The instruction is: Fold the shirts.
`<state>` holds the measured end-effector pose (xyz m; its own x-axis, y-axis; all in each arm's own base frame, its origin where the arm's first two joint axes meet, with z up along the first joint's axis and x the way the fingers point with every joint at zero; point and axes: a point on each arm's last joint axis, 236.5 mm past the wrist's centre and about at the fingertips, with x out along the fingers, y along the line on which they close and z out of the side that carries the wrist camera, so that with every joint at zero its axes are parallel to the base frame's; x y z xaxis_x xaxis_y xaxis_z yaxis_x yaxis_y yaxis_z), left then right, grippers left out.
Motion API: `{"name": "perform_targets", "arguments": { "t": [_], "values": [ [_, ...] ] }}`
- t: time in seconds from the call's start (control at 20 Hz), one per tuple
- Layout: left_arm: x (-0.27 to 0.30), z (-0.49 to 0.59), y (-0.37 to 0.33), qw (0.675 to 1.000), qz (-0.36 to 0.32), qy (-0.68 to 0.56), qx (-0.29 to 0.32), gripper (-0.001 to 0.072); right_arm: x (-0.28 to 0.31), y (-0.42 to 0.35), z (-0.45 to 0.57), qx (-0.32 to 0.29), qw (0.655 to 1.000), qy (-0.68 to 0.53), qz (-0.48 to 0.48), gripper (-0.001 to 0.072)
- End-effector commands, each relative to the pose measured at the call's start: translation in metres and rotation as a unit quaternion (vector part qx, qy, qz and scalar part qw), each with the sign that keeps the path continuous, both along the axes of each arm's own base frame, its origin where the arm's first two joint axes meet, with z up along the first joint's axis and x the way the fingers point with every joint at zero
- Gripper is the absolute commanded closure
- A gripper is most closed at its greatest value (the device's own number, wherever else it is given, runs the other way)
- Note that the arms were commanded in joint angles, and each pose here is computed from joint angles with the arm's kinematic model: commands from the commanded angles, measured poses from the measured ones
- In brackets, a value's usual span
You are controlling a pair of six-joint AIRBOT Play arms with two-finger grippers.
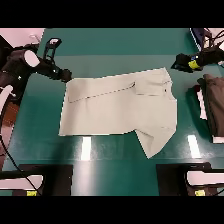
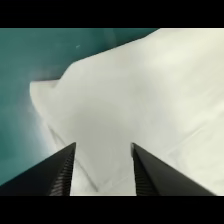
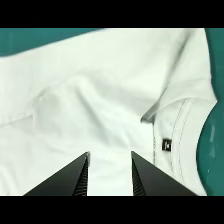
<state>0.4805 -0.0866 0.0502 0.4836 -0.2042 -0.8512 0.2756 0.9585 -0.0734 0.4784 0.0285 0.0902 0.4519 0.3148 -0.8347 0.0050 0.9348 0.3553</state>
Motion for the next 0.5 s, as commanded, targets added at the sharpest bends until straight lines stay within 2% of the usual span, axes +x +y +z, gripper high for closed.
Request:
{"name": "perform_targets", "arguments": {
  "t": [0.0,0.1,0.25,0.45],
  "values": [
    [-0.028,0.003,0.047,0.996,0.041,0.073,0.01,0.0287,-0.048,0.028,0.014,0.066,0.99,0.038,0.118,0.0407],
    [-0.051,0.0,0.066,0.989,0.072,0.121,-0.044,0.0286,-0.079,0.043,0.027,0.116,0.979,0.06,0.156,0.0407],
    [-0.099,-0.019,0.064,0.972,0.069,0.181,-0.133,0.0286,-0.107,0.047,0.014,0.127,0.979,0.077,0.143,0.0408],
    [-0.176,-0.073,0.059,0.953,0.082,0.254,-0.145,0.0286,-0.135,0.055,-0.012,0.142,0.98,0.084,0.111,0.0408]
  ]
}}
